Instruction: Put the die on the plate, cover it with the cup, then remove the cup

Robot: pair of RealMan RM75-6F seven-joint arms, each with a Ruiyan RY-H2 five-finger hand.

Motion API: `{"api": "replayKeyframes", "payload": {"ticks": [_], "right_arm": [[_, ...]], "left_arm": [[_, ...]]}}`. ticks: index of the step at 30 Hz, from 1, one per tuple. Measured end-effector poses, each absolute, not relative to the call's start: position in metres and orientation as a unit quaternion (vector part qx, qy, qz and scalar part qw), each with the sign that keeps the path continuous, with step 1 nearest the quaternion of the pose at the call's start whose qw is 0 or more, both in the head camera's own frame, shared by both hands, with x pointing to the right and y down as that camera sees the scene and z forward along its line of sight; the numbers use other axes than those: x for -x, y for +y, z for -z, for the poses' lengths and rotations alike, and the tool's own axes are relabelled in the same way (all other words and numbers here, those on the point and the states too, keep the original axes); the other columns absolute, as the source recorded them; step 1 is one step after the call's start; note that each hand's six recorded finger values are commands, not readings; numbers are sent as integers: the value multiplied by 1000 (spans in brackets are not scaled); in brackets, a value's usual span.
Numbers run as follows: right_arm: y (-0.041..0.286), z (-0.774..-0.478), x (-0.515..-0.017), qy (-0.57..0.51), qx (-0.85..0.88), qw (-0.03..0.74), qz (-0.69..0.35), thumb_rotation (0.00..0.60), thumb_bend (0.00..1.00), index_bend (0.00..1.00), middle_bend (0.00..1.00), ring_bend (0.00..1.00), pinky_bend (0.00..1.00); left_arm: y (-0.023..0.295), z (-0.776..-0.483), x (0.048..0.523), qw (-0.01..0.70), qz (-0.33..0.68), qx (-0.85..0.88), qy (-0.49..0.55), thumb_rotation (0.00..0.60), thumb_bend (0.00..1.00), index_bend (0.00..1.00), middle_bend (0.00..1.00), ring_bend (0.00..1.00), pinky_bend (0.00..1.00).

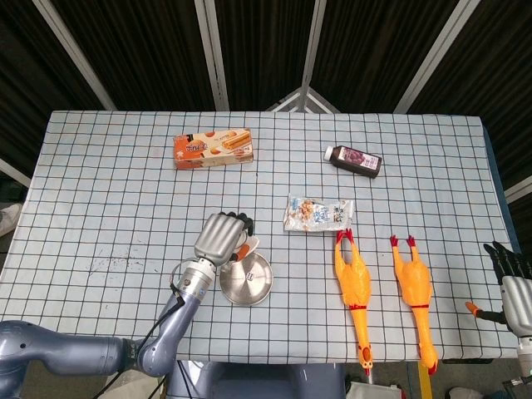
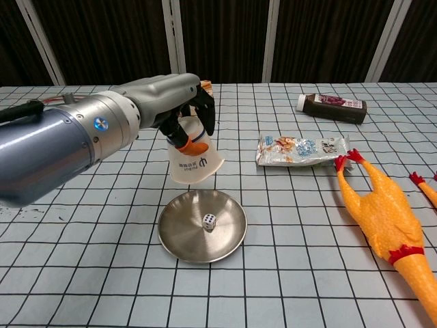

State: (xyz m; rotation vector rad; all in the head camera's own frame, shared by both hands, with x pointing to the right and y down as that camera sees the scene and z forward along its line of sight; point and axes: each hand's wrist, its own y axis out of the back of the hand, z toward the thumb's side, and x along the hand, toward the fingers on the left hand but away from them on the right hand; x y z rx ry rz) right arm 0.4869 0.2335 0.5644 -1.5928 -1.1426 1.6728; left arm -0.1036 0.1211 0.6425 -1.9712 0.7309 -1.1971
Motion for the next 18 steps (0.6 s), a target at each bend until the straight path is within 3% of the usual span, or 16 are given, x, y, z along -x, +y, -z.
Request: {"api": "replayKeyframes", "payload": {"ticks": [18], "right_arm": [[234,-565,-493,-429,590,273,-627,600,86,25,24,73,0]], "left_arm": [[163,-654,67,316,475,793,212,600,491,485,387,407,432]]}}
